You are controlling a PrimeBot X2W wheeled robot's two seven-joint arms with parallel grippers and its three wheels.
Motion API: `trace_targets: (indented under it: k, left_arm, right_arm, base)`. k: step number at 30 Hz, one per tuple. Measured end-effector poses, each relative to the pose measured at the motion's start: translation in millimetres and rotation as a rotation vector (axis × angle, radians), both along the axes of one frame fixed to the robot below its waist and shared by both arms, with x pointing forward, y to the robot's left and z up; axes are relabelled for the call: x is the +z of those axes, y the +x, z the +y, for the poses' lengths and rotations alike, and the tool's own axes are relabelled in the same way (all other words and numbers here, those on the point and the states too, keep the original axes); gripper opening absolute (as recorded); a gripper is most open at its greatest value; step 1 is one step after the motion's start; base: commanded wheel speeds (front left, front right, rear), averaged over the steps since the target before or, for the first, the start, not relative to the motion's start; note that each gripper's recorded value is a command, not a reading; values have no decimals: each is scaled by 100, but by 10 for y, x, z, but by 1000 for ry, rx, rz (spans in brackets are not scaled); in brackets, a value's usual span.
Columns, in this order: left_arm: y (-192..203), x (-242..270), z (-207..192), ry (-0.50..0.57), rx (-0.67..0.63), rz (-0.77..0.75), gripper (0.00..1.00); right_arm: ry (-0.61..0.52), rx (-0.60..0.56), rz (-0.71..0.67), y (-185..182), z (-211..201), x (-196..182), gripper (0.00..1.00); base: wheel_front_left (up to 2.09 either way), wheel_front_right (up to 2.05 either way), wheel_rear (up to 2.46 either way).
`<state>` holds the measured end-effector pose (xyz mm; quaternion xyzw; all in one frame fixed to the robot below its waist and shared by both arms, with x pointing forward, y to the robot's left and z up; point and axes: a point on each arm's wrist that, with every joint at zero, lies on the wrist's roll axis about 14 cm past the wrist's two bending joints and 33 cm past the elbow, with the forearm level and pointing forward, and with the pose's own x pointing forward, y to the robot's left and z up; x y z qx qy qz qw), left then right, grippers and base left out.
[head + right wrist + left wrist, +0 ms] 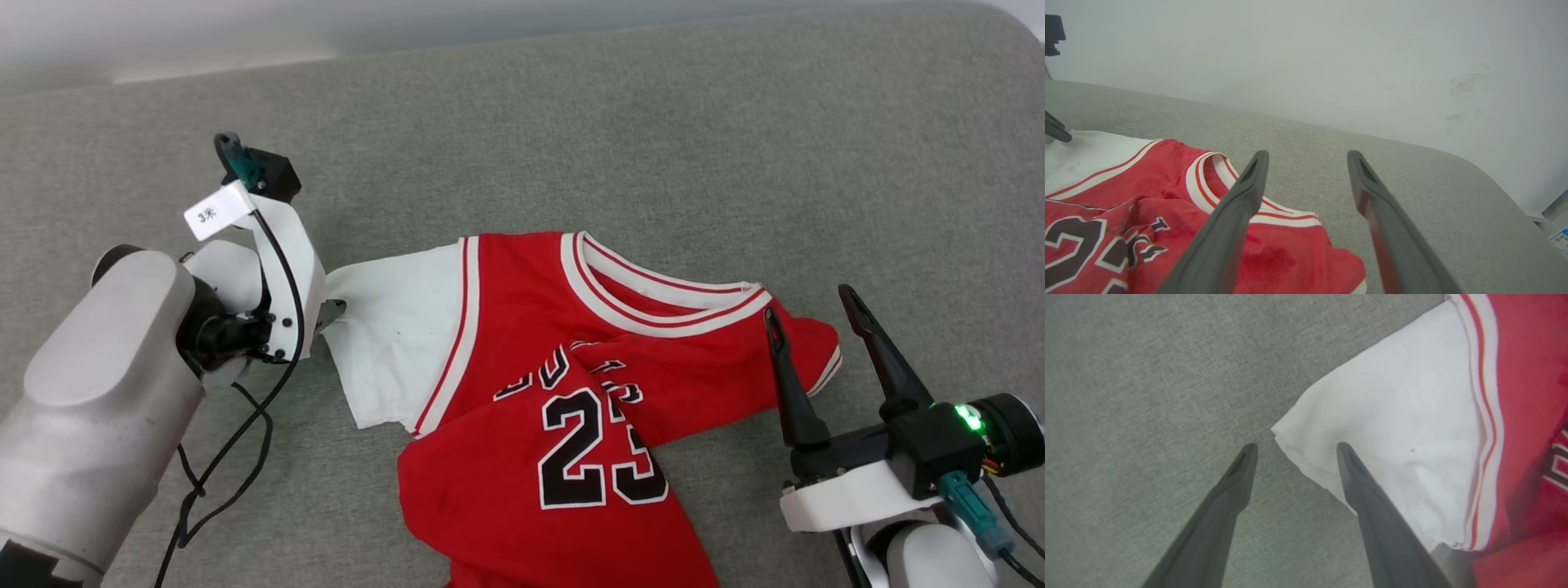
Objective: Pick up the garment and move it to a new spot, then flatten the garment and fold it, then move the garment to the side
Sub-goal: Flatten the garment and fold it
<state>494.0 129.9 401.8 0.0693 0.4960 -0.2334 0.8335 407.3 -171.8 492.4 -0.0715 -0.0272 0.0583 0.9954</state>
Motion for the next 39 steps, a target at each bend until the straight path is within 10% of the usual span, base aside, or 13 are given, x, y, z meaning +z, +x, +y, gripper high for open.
trace_targets:
  k: [7,8,9,34,37,39]
  left_arm:
    - [3,-268,-14,52,-29,69,100]
    - [-15,-290,-17,53,-31,82,67]
    - [-27,-296,-22,50,-31,89,0]
    - [-235,98,1126,19,361,-186,0]
    - [-333,57,1123,12,364,-195,100]
    - [-328,107,1103,-4,370,-242,100]
  right_arm:
    - [0,-16,28,12,-53,-98,100]
    - [0,-16,29,13,-54,-100,100]
    - [0,-16,28,14,-53,-98,100]
    - [10,60,-32,24,208,109,100]
    - [11,63,-33,21,220,118,100]
    - [12,64,-35,15,225,128,100]
  base:
    - [0,0,0]
    - [0,0,0]
    - [0,0,0]
    - [0,0,0]
    - [0,0,0]
    - [0,0,0]
